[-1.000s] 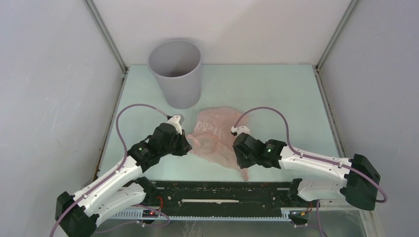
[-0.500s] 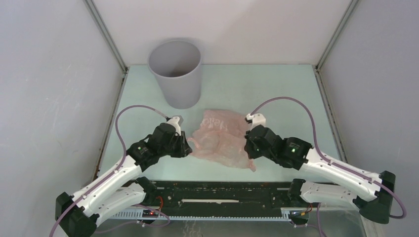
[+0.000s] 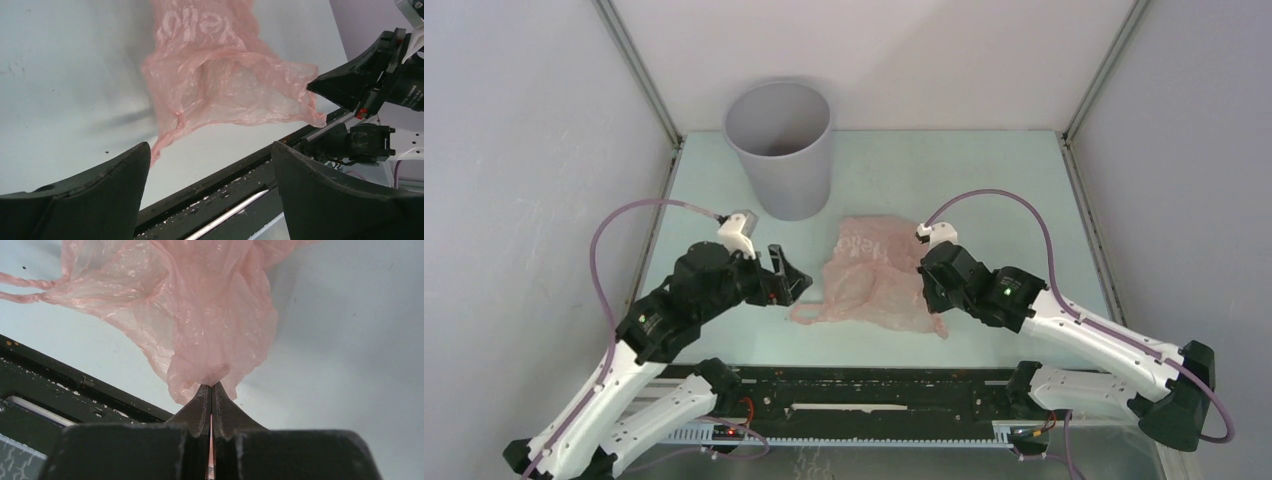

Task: Put the trash bags into the trash bin

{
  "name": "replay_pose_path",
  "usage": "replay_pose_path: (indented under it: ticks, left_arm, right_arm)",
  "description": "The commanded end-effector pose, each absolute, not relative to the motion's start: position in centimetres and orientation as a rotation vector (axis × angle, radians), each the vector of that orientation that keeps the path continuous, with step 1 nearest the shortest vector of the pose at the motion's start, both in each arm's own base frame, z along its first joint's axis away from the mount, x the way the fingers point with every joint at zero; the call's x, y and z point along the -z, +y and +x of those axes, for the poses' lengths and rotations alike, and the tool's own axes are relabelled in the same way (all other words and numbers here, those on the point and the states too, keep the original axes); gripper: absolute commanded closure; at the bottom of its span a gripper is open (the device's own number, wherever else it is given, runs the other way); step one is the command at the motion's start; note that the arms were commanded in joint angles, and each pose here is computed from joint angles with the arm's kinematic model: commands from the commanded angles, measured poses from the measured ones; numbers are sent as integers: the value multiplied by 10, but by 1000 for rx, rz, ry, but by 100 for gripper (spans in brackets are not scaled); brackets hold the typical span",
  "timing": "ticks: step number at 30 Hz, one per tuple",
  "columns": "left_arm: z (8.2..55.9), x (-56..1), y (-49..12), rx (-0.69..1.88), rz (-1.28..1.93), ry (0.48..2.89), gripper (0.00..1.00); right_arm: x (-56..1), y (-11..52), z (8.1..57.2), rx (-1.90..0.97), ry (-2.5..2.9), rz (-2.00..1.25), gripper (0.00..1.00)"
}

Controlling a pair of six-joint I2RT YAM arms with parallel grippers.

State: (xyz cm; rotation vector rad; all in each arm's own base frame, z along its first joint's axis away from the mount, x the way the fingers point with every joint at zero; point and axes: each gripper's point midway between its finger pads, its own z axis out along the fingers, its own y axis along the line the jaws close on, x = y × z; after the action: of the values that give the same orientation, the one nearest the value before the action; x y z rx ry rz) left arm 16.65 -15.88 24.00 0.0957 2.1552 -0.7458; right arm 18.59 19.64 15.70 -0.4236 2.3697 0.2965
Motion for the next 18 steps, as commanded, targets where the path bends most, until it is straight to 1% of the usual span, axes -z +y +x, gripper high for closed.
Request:
replay_pose_path:
  ticks: [1, 7, 10, 12, 14, 16, 18]
  left_arm:
    - [175, -231, -172, 680, 224, 2275, 4]
    - [187, -181, -184, 501, 381, 2458, 1]
    - [182, -157, -192, 428, 534, 2537, 1]
    - [180, -138, -190, 315, 600, 2583, 0]
    - [175, -123, -191, 267, 637, 2623, 0]
    - [173, -110, -189, 223, 638, 2647, 2]
    - [173, -99, -189, 204, 632, 2663, 7]
  right_arm:
    - [-179, 199, 191, -346, 2321, -426, 100]
    - [-183, 201, 192, -392, 2318, -403, 100]
    - [-184, 199, 192, -399, 2320, -386, 100]
    - [-184, 198, 192, -404, 2323, -374, 100]
    - [-185, 199, 192, -411, 2325, -366, 100]
    - [-184, 199, 191, -413, 2328, -361, 100]
    - [-183, 198, 191, -413, 2335, -355, 100]
